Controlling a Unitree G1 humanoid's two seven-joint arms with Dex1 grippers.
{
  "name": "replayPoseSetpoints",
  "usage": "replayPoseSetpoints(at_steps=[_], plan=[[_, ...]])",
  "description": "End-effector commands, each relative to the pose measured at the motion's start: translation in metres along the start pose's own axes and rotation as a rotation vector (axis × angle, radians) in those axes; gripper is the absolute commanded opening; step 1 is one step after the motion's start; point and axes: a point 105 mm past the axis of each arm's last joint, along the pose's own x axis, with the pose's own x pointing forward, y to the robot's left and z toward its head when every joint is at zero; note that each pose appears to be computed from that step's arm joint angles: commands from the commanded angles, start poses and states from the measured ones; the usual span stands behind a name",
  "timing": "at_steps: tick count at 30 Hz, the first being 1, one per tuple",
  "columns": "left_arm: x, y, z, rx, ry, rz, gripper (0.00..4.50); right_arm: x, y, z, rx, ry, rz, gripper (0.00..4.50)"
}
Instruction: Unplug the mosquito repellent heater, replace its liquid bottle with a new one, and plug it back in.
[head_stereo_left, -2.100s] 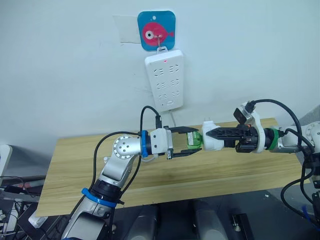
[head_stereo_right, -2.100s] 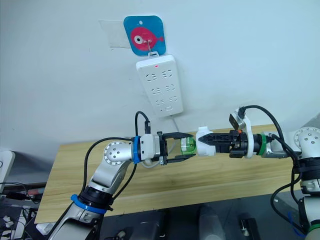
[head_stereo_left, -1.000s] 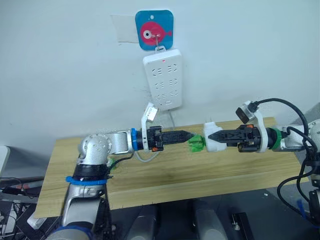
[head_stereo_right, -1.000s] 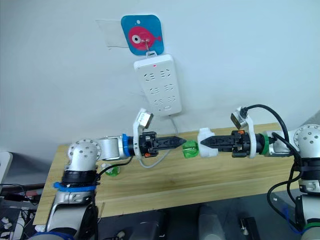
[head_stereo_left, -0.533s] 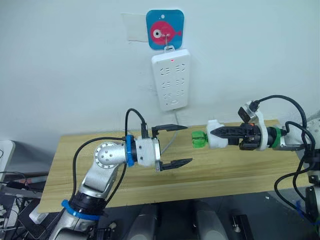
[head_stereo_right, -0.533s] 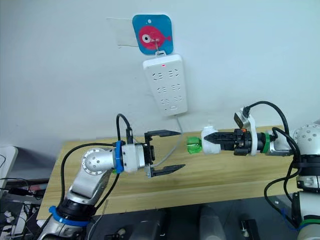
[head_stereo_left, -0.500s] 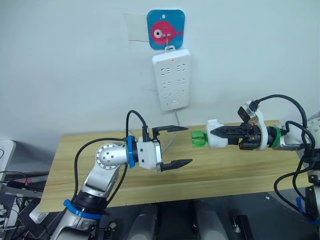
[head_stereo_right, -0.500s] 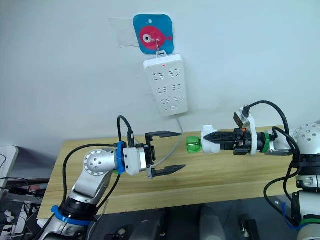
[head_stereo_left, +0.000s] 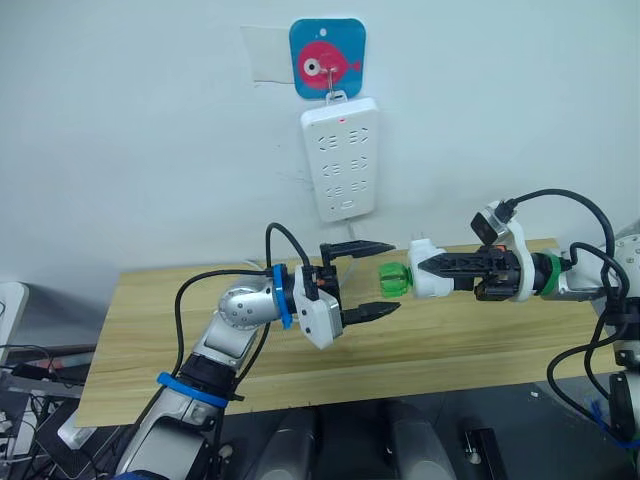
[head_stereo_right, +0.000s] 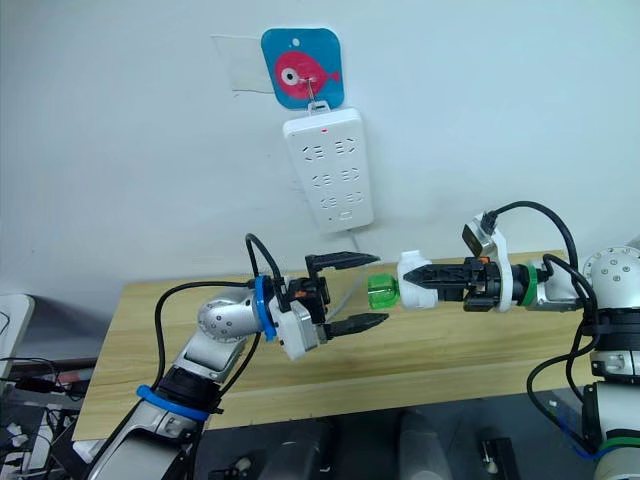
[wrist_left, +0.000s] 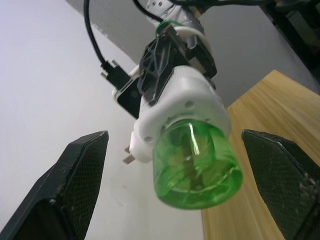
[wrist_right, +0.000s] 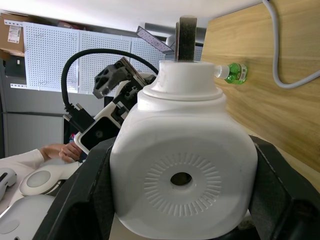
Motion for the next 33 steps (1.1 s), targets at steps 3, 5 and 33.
replayPoseSetpoints(at_steps=[3, 5, 33], plan=[[0.003, 0.002, 0.003, 0.011, -0.025, 0.002, 3.91, 0.002, 0.017, 0.005, -0.047, 0.008, 0.055, 2.98], [0.003, 0.002, 0.001, 0.003, -0.018, 0.004, 3.37, 0.002, 0.018, 0.005, -0.045, 0.009, 0.059, 2.98], [-0.011, -0.003, -0.020, -2.219, 0.001, 0.038, 2.24, 0.007, 0.029, -0.019, -0.101, 0.129, 0.080, 2.98]])
